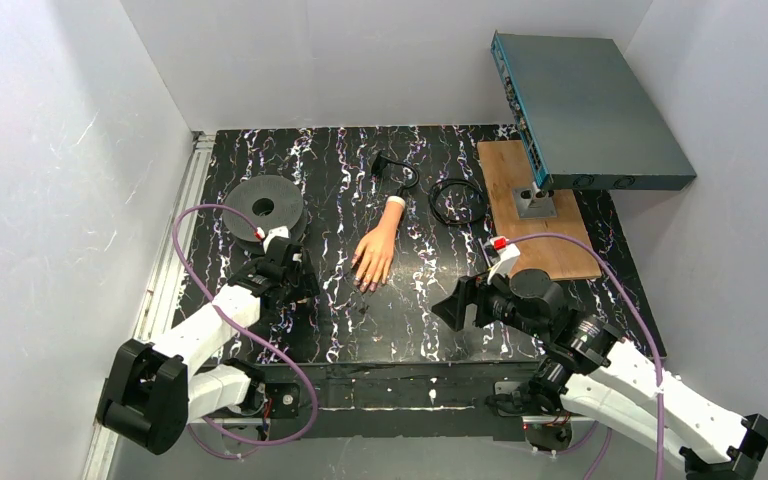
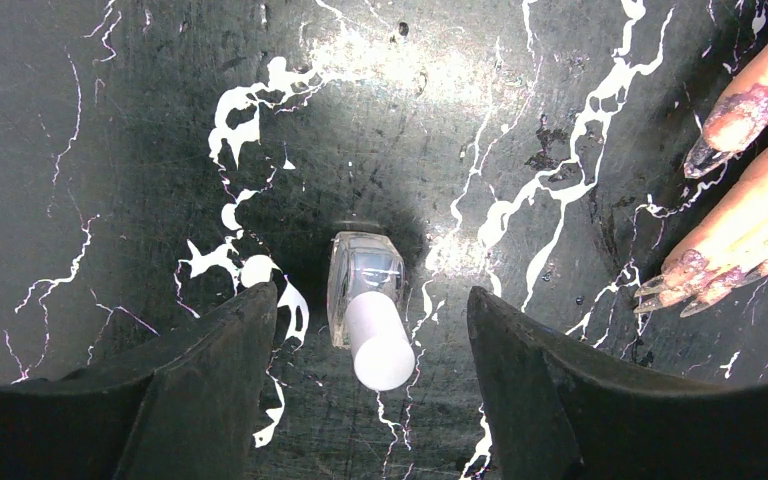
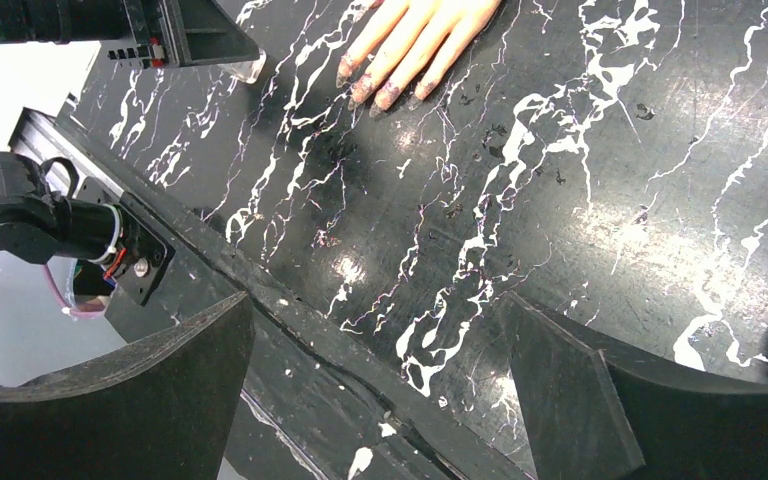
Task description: Paint the nails
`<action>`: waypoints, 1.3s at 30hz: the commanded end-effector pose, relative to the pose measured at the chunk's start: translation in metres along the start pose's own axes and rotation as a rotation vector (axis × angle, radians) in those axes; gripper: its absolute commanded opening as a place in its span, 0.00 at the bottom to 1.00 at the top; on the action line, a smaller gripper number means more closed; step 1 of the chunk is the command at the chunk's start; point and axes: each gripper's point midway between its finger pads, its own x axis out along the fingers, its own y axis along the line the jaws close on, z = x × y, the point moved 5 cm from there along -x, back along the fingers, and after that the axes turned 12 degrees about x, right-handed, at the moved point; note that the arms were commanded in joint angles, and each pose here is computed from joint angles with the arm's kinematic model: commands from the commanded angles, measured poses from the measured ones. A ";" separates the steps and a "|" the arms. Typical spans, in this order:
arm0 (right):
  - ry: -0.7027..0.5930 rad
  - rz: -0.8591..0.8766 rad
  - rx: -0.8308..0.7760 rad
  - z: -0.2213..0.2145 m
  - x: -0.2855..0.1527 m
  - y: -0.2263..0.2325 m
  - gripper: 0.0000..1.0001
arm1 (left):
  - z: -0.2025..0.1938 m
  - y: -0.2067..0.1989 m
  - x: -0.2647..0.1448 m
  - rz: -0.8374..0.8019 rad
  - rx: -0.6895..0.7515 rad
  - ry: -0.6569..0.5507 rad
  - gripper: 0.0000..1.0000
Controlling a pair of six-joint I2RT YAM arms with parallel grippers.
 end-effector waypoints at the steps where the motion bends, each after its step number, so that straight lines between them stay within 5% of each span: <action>1: -0.081 0.053 0.002 0.016 -0.006 0.012 1.00 | 0.000 0.004 -0.002 0.018 -0.001 -0.005 0.69; 29: -0.081 0.044 0.022 0.018 -0.007 0.014 1.00 | -0.003 0.006 0.001 0.026 -0.027 -0.022 0.64; 39: -0.058 0.052 0.036 0.014 -0.008 0.015 1.00 | 0.004 0.001 0.010 0.026 0.016 -0.005 0.46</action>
